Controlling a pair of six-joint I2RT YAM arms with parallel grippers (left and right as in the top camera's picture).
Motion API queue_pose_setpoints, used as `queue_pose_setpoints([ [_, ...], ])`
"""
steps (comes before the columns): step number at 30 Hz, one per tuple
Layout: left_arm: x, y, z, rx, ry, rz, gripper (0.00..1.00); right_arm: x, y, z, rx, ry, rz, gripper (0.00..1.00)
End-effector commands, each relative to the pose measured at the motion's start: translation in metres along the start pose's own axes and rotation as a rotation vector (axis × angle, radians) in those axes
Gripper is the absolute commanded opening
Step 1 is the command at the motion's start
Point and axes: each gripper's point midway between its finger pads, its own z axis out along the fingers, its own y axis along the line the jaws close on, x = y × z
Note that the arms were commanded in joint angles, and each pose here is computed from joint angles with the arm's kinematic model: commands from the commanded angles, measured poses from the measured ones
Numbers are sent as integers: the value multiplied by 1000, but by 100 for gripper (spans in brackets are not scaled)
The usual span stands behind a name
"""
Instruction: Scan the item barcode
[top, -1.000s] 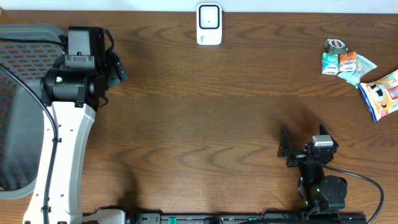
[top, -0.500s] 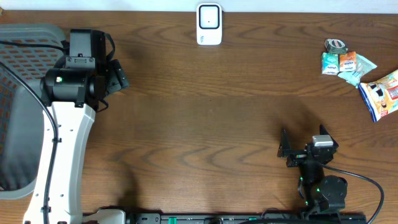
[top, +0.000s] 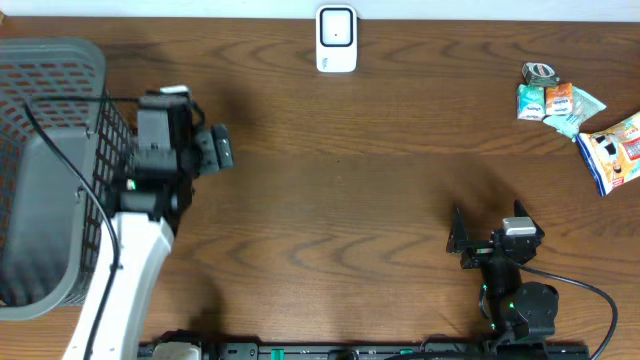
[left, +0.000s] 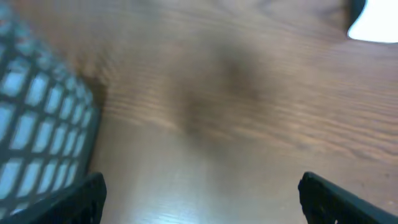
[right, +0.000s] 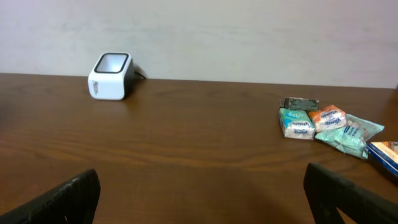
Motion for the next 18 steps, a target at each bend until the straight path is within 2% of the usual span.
queue_pose_setpoints([
  [1,18,-10,2,85,-64,101,98,0,-1,0,5,-1,15,99],
  [8,52,-5,6,95,-164,92,98,0,-1,0,5,-1,15,99],
  [18,78,1,-6,110,-332,98,97,0,-1,0,5,-1,15,99],
])
